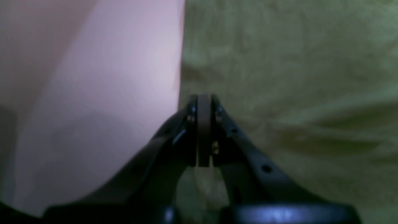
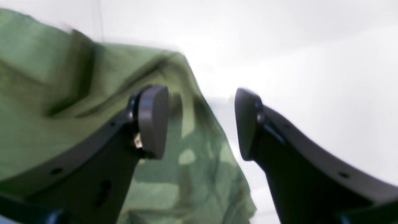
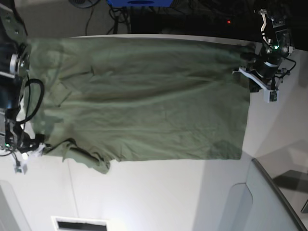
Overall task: Layout the t-shirt on the table in an organized manner, then fold the t-shirt properly
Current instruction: 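Move the right gripper to the hem corner and grasp it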
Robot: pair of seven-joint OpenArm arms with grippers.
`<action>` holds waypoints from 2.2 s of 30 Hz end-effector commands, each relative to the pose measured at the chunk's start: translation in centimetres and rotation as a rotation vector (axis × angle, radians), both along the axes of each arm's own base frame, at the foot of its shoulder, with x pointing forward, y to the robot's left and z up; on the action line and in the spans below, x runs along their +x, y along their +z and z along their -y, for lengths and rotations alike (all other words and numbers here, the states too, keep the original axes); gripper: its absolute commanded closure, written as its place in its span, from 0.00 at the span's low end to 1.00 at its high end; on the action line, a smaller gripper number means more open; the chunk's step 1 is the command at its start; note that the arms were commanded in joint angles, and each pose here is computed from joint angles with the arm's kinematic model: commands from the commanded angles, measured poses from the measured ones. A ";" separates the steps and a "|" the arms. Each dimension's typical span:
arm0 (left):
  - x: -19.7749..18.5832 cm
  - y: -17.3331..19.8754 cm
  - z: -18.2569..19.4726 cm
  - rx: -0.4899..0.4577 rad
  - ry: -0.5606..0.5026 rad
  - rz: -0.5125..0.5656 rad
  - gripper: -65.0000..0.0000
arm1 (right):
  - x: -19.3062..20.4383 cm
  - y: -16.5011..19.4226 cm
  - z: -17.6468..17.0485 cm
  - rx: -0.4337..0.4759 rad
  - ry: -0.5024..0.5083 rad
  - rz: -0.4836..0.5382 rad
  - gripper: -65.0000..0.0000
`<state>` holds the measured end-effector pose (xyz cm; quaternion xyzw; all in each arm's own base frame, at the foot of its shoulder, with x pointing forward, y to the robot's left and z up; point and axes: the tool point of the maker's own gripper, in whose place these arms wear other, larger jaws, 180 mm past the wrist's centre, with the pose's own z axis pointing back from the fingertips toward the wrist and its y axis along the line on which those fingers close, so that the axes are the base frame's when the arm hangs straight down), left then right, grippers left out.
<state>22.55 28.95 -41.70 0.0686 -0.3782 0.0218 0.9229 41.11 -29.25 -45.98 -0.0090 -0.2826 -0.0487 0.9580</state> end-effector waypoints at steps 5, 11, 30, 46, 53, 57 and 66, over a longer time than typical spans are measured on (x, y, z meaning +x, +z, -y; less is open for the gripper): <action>-0.3 0.2 -2.7 0.017 0.071 0.016 1.00 | 1.5 0.8 0.7 0.011 -0.025 0.075 0.51; -0.6 -0.1 -3.2 0.016 0.084 0.006 1.00 | 0.3 -0.6 0.7 0.012 -0.031 0.084 0.69; -0.4 -0.1 -2.9 0.015 0.078 0.008 1.00 | 0.9 6.2 -0.6 -0.097 0.061 0.073 1.00; 0.7 0.4 -2.9 0.018 0.073 0.030 1.00 | -7.3 2.5 -3.6 -0.001 -0.005 -0.161 0.83; 0.7 0.4 -2.9 0.021 0.072 0.029 1.00 | -6.9 5.0 -3.0 -0.036 -0.007 -0.127 0.54; 0.7 0.4 -3.0 0.022 0.073 0.030 1.00 | -4.8 6.6 -2.9 -0.039 -0.007 -0.079 0.54; 0.7 0.5 -3.0 0.018 0.076 0.032 1.00 | -1.3 4.5 -3.1 0.062 -0.015 -0.137 0.54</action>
